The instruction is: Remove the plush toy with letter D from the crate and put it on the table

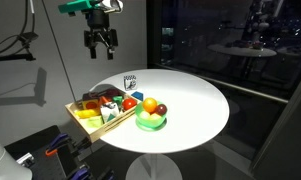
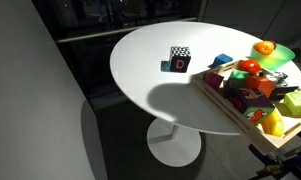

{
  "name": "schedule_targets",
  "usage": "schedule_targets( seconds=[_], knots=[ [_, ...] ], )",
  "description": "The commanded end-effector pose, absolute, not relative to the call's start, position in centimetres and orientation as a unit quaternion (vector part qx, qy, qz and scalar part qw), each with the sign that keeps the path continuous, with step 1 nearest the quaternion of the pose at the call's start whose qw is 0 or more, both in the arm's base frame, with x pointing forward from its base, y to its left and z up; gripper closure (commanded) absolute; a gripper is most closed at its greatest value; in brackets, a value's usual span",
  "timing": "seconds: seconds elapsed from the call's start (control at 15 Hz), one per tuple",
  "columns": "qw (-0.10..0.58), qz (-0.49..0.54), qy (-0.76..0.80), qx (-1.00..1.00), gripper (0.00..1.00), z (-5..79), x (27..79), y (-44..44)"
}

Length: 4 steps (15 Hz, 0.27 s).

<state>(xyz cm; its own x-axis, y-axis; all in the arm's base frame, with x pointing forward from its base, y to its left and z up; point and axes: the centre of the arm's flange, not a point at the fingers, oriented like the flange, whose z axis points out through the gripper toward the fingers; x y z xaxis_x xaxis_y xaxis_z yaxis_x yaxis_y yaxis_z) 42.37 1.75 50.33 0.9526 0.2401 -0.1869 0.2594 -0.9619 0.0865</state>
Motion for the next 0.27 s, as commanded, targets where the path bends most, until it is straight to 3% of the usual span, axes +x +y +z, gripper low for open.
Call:
schedule_targets(
  seconds=[0.0,0.2],
  knots=[
    [0.042,-0.071,0.130,0.988,0.00,51.5,40.2,1.3],
    [0.055,-0.074,0.125,0.988,0.00,51.3,41.1,1.6]
  ],
)
